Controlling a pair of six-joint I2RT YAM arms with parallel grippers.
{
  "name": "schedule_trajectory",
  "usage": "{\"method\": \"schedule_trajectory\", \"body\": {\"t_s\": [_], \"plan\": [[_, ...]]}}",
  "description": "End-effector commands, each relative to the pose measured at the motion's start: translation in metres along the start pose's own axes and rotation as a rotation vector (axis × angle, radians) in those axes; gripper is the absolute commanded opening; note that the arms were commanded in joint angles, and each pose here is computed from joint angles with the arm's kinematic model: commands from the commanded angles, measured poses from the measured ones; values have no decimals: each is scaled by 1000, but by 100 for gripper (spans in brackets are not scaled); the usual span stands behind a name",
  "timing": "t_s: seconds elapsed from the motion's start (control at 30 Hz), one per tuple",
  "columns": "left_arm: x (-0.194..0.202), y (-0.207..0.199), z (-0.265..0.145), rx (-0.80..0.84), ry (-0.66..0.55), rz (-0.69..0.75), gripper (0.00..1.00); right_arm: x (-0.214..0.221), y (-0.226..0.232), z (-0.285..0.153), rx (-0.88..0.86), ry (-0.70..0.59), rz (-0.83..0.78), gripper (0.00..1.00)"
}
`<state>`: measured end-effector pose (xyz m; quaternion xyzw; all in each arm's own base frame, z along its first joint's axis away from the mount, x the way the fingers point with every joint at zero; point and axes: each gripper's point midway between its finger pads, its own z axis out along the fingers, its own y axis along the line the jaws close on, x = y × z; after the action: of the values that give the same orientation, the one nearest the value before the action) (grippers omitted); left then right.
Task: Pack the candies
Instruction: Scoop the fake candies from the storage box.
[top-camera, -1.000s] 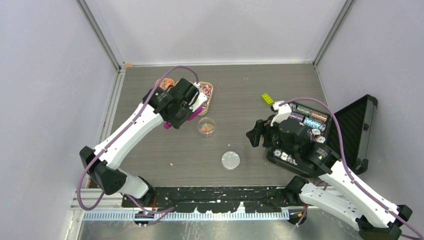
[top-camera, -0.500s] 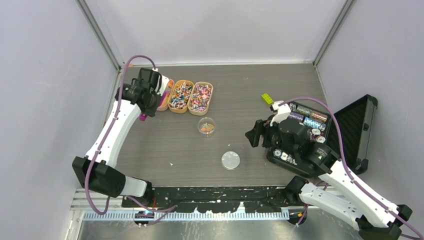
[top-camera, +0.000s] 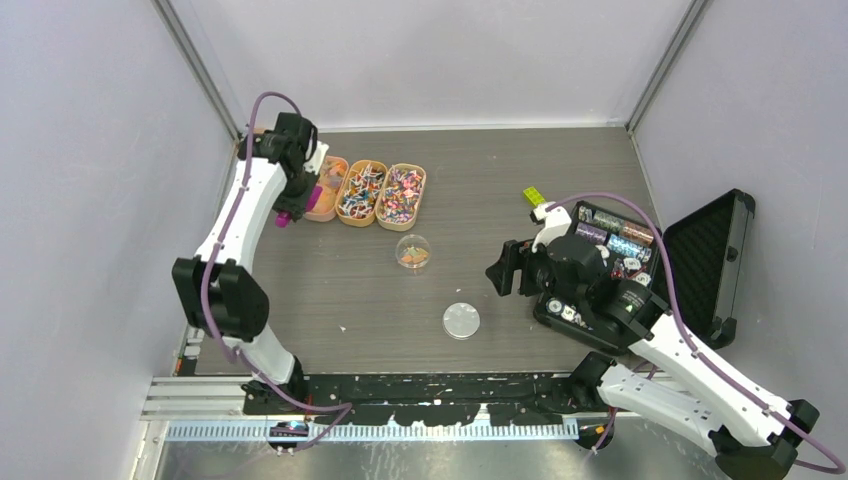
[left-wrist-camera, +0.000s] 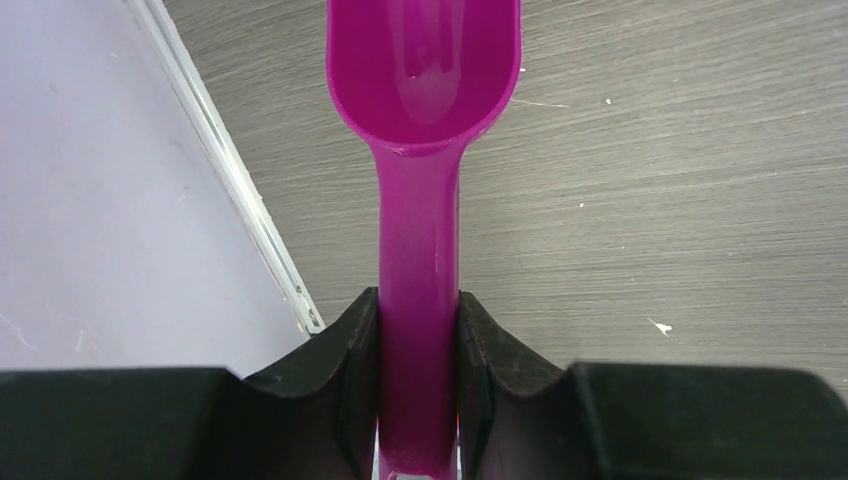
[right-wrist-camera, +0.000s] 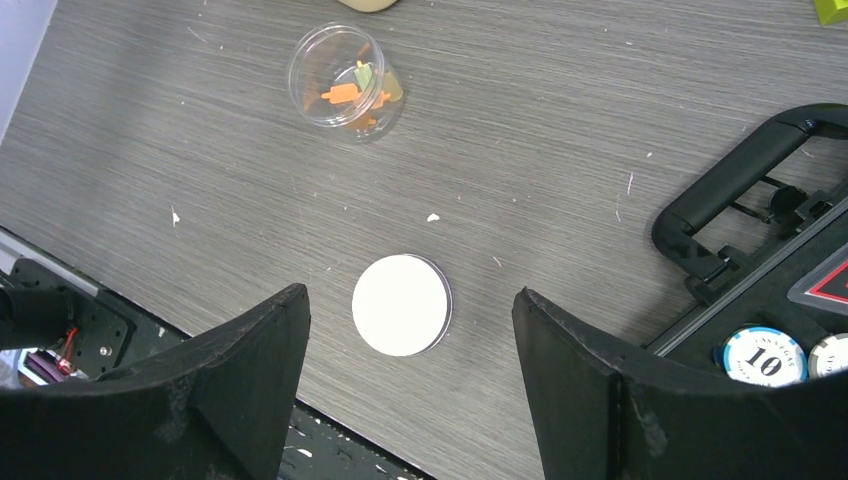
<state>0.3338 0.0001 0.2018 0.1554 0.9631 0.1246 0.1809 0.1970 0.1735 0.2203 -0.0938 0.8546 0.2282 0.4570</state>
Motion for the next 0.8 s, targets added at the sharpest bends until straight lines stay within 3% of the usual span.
{"method": "schedule_trajectory", "body": {"t_s": [0.0,0.4,0.77], "plan": [[-10,11,0,4,50,-7,0,-11,8,3,-30,-29,-4,78],[-11,13,15,18,240,41,0,-8,12,13,-31,20,-27,78],[-16,14,31,2,284,47,0,-6,15,23,-33,30,-26,78]]}}
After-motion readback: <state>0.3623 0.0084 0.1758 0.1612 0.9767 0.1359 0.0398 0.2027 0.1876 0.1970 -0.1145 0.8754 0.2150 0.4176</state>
